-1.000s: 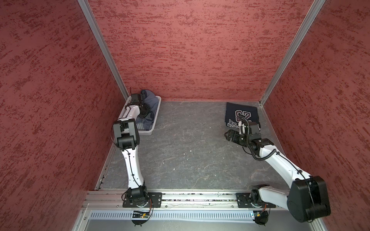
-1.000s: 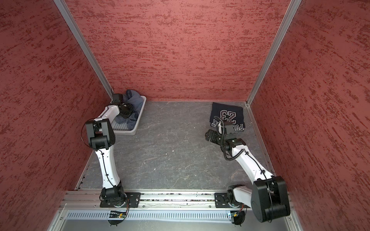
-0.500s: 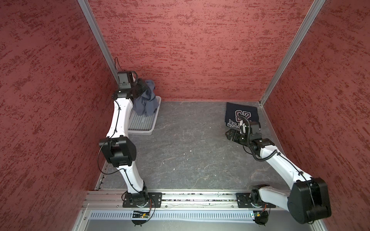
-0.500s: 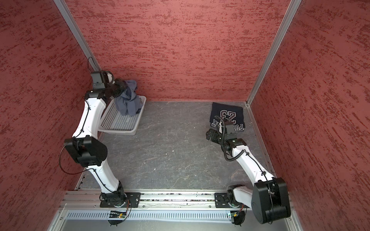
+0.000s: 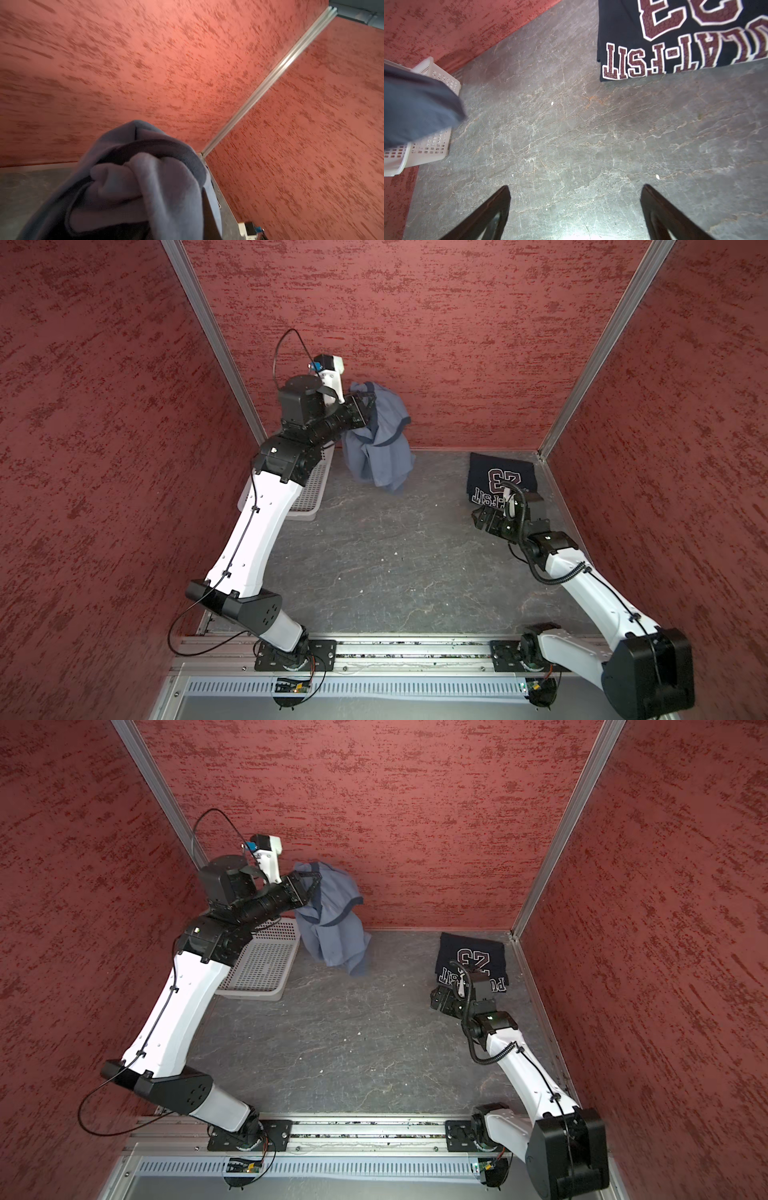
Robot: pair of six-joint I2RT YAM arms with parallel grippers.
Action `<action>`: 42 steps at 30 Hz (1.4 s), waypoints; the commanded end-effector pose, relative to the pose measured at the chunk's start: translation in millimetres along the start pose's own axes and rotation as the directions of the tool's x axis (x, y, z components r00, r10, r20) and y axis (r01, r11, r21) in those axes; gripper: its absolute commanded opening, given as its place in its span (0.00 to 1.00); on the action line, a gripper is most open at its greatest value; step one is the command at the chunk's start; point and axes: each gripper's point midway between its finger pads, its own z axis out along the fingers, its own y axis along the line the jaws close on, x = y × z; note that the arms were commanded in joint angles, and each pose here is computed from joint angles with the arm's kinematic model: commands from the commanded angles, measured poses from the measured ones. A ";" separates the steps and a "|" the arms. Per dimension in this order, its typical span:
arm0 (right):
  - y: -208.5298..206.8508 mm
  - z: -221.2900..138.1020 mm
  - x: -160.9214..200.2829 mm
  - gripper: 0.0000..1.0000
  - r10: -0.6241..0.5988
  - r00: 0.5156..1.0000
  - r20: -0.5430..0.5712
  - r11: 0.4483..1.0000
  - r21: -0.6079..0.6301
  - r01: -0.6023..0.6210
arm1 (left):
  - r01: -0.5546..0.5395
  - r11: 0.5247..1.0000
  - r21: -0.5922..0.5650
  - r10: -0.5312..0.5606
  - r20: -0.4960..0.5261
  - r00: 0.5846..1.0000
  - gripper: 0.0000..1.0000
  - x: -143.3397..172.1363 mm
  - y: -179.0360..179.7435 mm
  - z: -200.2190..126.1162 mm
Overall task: Fold and stack tank tops
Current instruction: Place the tank top at the center of the table.
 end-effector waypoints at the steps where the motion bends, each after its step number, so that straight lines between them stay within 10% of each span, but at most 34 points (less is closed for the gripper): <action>1: 7.3 -11.6 -15.7 0.99 -0.004 0.998 0.056 1.000 -0.003 0.004 | 0.042 0.999 0.032 -0.041 -0.051 0.998 0.00 36.0 -8.6 17.4; 6: 12.0 -10.5 -13.0 0.99 0.002 0.999 0.049 0.999 -0.037 0.000 | 0.161 0.987 -0.008 -0.158 -0.250 0.955 0.06 141.4 16.7 47.8; 11: 15.7 -3.2 -4.6 0.99 -0.004 1.000 0.015 0.997 -0.071 0.005 | 0.226 0.900 -0.373 -0.379 -0.413 0.828 0.43 265.9 122.5 42.9; 17: 46.7 16.2 19.9 0.98 -0.044 0.997 -0.067 0.988 -0.148 0.034 | 0.095 0.860 -0.501 -0.338 -0.420 0.843 0.75 297.3 164.6 -12.4; 25: 81.5 54.6 51.1 0.97 -0.090 0.984 -0.157 0.985 -0.158 0.065 | 0.102 0.835 -0.540 -0.383 -0.439 0.813 0.74 322.8 182.8 -54.2; 34: 65.8 77.1 64.4 0.90 -0.052 0.981 -0.188 0.998 -0.049 0.044 | -0.192 0.879 -0.437 -0.144 -0.627 0.765 0.74 364.4 110.7 -29.1; 42: 52.2 70.2 67.4 0.89 -0.047 0.984 -0.171 0.999 -0.005 0.047 | -0.430 0.767 -0.476 -0.060 -0.720 0.691 0.66 398.9 121.3 1.2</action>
